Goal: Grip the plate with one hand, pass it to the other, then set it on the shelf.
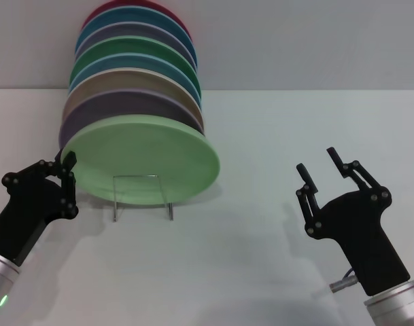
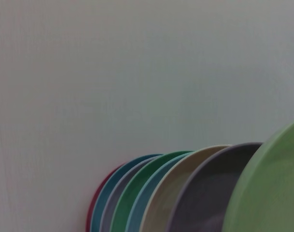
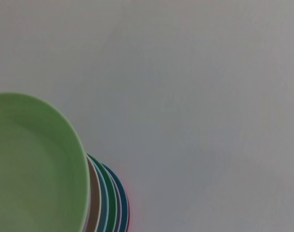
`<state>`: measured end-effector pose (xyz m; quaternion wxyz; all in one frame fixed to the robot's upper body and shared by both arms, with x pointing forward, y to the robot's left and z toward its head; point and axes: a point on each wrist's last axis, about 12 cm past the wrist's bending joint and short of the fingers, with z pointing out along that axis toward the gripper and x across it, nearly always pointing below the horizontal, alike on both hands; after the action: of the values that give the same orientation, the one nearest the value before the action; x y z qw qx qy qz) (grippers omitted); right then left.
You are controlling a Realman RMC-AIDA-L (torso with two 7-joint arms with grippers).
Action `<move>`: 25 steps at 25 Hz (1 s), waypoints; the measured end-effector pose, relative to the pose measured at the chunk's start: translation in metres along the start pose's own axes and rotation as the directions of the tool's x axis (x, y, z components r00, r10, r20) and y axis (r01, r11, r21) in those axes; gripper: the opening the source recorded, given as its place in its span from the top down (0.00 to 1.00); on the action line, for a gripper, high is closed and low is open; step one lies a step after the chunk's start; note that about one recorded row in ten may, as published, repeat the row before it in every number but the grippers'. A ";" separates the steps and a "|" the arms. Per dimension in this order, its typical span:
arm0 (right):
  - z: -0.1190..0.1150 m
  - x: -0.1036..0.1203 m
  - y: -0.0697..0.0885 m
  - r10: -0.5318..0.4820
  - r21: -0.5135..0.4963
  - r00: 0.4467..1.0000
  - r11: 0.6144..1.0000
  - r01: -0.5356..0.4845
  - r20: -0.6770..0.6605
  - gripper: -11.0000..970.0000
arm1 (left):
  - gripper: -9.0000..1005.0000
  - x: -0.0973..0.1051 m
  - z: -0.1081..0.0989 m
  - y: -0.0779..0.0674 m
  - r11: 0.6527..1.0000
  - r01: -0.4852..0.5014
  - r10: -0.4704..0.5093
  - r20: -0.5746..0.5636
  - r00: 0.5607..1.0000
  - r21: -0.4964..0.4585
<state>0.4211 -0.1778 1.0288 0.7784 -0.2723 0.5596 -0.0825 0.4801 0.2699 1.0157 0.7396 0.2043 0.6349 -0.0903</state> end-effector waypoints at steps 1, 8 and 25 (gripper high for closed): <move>0.000 0.000 0.000 -0.001 -0.001 1.000 1.000 0.001 0.000 0.57 | 0.90 0.000 0.000 0.000 1.000 0.001 -0.001 -0.002 1.000 0.000; 0.001 0.000 0.001 -0.001 -0.007 1.000 1.000 0.001 -0.002 0.57 | 0.90 0.002 0.000 -0.001 1.000 0.006 -0.006 -0.020 1.000 -0.001; 0.026 0.023 -0.035 0.025 0.152 0.997 0.988 -0.014 -0.068 0.52 | 0.49 -0.010 -0.053 -0.013 0.992 0.081 -0.068 0.129 0.989 -0.101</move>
<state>0.4595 -0.2081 1.0336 0.7776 -0.2038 0.5812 -0.1265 0.4254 0.2786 1.0172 0.7839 0.1349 0.5983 -0.0969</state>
